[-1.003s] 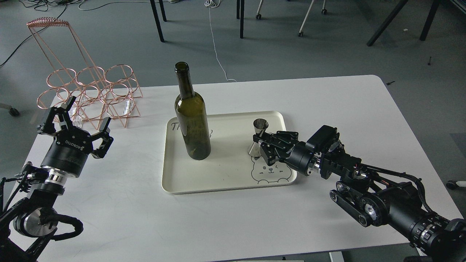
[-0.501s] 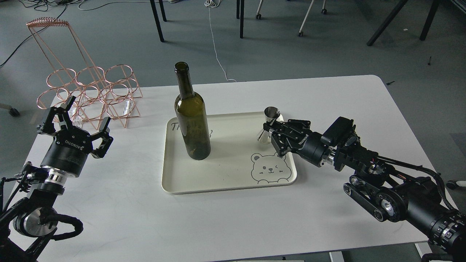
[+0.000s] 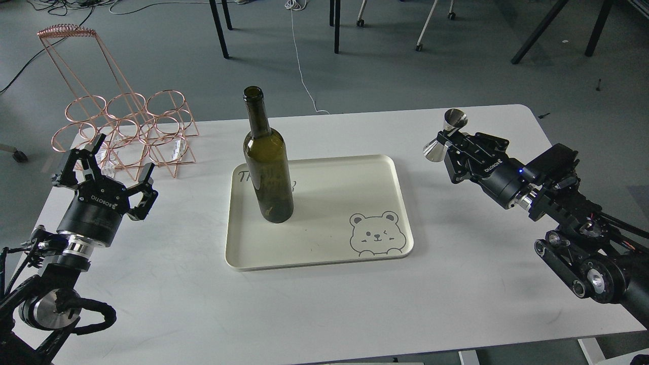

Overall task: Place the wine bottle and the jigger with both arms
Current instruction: 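Lift the jigger off the tray with the right gripper, then lower the jigger onto the table beside the tray and release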

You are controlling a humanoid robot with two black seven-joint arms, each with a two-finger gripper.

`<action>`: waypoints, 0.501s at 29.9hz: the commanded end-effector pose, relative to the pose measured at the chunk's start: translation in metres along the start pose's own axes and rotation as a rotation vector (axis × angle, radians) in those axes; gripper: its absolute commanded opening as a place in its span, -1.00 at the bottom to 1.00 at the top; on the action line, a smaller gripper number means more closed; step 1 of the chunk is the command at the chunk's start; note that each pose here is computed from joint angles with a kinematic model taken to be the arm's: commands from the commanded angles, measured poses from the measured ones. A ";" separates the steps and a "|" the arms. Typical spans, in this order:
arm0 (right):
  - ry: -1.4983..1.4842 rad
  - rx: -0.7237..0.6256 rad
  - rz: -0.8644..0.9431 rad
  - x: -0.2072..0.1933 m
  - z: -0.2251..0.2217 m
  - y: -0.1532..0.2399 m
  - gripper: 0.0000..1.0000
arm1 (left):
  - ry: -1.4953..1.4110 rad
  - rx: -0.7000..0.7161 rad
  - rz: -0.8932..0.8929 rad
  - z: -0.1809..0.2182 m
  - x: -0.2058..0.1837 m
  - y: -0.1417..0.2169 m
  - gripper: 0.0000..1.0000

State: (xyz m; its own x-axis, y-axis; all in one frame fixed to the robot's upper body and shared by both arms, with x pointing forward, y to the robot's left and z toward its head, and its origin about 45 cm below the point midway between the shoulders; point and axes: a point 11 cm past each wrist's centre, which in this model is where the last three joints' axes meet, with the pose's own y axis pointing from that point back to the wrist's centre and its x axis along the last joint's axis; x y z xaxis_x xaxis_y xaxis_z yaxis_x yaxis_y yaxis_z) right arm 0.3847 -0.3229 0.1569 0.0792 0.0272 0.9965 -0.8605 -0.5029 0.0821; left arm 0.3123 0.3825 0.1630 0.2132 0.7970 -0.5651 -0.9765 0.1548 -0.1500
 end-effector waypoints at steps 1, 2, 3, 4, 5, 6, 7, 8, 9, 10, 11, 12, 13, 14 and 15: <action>-0.023 -0.062 -0.003 -0.013 0.011 0.022 -0.71 | 0.000 0.000 0.000 0.000 0.000 0.000 0.98; -0.025 -0.075 -0.010 -0.018 0.013 0.028 -0.71 | -0.001 0.001 0.000 0.000 0.000 0.000 0.98; -0.024 -0.087 -0.016 -0.021 0.017 0.033 -0.71 | -0.001 0.001 0.000 0.000 0.000 0.000 0.98; -0.020 -0.096 -0.023 -0.024 0.019 0.038 -0.71 | 0.000 0.000 0.000 0.000 0.000 0.000 0.98; -0.019 -0.105 -0.032 -0.028 0.021 0.042 -0.71 | 0.001 0.000 0.000 -0.001 0.000 0.000 0.98; -0.020 -0.112 -0.040 -0.031 0.022 0.046 -0.71 | 0.001 0.000 0.000 -0.001 0.000 0.000 0.98; -0.020 -0.120 -0.042 -0.033 0.024 0.048 -0.71 | 0.001 0.002 -0.001 -0.001 0.000 0.000 0.98; -0.021 -0.127 -0.043 -0.034 0.026 0.051 -0.71 | 0.003 0.001 -0.002 -0.001 -0.001 0.000 0.98; -0.020 -0.134 -0.050 -0.036 0.028 0.054 -0.71 | 0.007 0.001 -0.002 -0.003 -0.002 0.000 0.98; -0.022 -0.140 -0.058 -0.038 0.029 0.056 -0.70 | 0.008 0.001 -0.001 -0.003 -0.002 0.000 0.98; -0.023 -0.144 -0.062 -0.040 0.029 0.057 -0.70 | 0.010 0.000 -0.002 -0.004 -0.002 0.000 0.98; -0.023 -0.149 -0.068 -0.041 0.031 0.058 -0.68 | 0.010 0.000 -0.002 -0.004 -0.002 0.000 0.98; -0.024 -0.154 -0.077 -0.044 0.032 0.060 -0.68 | 0.010 0.000 -0.002 -0.004 -0.002 0.000 0.98; -0.025 -0.158 -0.087 -0.046 0.033 0.062 -0.68 | 0.010 0.001 -0.001 -0.004 -0.002 0.000 0.98; -0.035 -0.164 -0.088 -0.048 0.033 0.063 -0.68 | 0.010 0.000 -0.002 -0.004 -0.002 0.000 0.98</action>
State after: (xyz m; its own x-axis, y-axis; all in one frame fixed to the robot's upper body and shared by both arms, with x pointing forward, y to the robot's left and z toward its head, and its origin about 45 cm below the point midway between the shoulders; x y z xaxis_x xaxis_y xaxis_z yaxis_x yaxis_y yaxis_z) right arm 0.3466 -0.3806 0.1197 0.1509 0.0369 0.9879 -0.9179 -0.3657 0.1539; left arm 0.3123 0.3786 0.1614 0.2155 0.7910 -0.5726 -0.9761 0.1567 -0.1509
